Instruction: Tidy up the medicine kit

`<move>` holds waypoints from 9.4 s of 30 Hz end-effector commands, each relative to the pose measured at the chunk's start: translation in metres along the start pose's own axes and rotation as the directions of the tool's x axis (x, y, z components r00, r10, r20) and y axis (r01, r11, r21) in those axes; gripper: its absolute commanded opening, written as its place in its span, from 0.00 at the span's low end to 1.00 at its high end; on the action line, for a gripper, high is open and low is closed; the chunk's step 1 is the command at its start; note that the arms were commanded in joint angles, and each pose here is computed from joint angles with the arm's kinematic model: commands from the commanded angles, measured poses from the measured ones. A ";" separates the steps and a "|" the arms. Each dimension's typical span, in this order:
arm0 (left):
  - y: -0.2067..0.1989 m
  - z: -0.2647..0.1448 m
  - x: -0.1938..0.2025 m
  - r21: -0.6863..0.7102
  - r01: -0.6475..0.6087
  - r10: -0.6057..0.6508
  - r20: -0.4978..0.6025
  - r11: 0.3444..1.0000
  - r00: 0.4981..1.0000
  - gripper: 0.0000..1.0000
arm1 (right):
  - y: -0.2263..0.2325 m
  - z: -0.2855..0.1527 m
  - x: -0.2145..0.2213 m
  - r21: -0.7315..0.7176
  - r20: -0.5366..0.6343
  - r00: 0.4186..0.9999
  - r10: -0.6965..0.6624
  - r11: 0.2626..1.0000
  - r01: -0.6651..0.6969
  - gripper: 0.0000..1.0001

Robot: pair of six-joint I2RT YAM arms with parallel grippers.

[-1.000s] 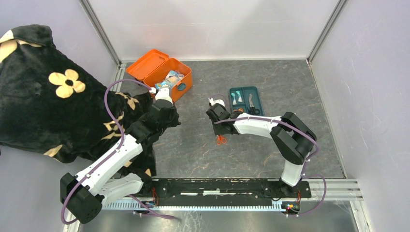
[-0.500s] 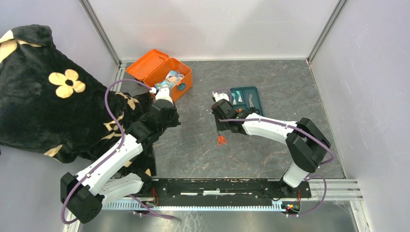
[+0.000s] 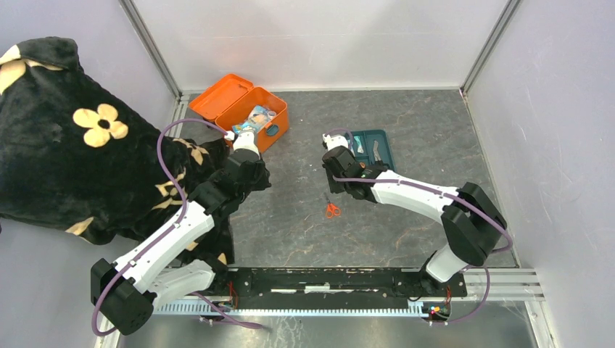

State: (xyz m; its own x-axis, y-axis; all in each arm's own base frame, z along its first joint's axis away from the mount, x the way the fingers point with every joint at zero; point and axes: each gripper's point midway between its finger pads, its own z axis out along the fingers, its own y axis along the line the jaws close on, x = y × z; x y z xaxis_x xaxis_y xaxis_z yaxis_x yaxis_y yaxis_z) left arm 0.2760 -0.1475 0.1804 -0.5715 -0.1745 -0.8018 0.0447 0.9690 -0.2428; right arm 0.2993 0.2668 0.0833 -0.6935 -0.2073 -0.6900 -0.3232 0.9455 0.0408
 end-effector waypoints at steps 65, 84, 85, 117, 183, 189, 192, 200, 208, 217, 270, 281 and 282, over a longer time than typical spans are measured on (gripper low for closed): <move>0.042 -0.033 -0.069 -0.192 0.131 -0.071 0.293 0.973 0.954 1.00 | -0.103 -0.071 -0.053 0.068 0.333 0.939 0.084 0.991 -0.112 0.95; 0.037 -0.027 -0.064 -0.186 0.102 -0.053 0.255 0.977 0.966 1.00 | 0.014 0.004 0.020 -0.096 -0.112 0.989 -0.094 0.992 0.083 0.74; 0.037 -0.027 -0.064 -0.185 0.102 -0.052 0.254 0.978 0.966 1.00 | 0.013 0.006 0.020 -0.086 -0.120 0.987 -0.104 0.992 0.094 0.72; 0.033 -0.018 -0.058 -0.174 0.073 -0.036 0.209 0.982 0.977 1.00 | 0.006 0.048 0.083 -0.096 -0.293 0.930 -0.220 0.975 0.201 0.29; 0.030 -0.010 -0.051 -0.164 0.065 -0.036 0.173 0.984 0.984 1.00 | 0.004 0.050 0.056 -0.099 -0.236 0.953 -0.188 0.981 0.169 0.02; 0.030 -0.008 -0.050 -0.168 0.059 -0.031 0.165 0.984 0.986 1.00 | 0.009 0.035 0.023 -0.108 -0.117 0.982 -0.145 0.985 0.133 0.00; 0.030 -0.008 -0.050 -0.168 0.059 -0.031 0.165 0.984 0.986 1.00 | 0.005 0.028 0.007 -0.104 -0.085 0.989 -0.121 0.988 0.112 0.00; 0.028 -0.006 -0.048 -0.158 0.058 -0.032 0.157 0.986 0.987 1.00 | -0.006 0.020 -0.003 -0.112 -0.087 0.992 -0.095 0.990 0.085 0.00; -0.013 0.018 0.002 0.060 0.097 -0.096 -0.018 0.993 0.995 0.94 | 0.001 0.021 0.012 -0.154 -0.121 0.991 -0.064 0.987 0.045 0.30; -0.092 0.049 0.088 0.266 0.071 -0.012 -0.220 0.961 0.975 0.73 | -0.024 0.012 0.010 -0.144 -0.088 0.996 0.017 0.989 -0.030 0.29; -0.128 0.131 0.180 0.060 -0.316 0.305 -0.480 0.947 0.822 0.34 | -0.106 -0.035 0.063 -0.080 0.104 0.940 0.326 0.945 -0.319 0.29; -0.116 0.133 0.200 0.031 -0.391 0.346 -0.533 0.920 0.772 0.33 | -0.098 -0.033 0.085 -0.118 0.043 0.946 0.321 0.942 -0.314 0.29; -0.115 0.133 0.202 0.031 -0.392 0.346 -0.537 0.919 0.769 0.31 | -0.097 -0.033 0.086 -0.119 0.041 0.946 0.323 0.941 -0.316 0.29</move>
State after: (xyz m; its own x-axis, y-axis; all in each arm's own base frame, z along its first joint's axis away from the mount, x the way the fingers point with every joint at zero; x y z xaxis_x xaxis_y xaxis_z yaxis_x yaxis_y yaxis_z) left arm 0.2903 -0.3429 0.0171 -0.8165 0.2054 -0.5395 0.2598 0.9653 -0.0257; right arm 0.2440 0.1428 0.0331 -0.7615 0.0961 -0.6410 -0.1431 0.9396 0.3109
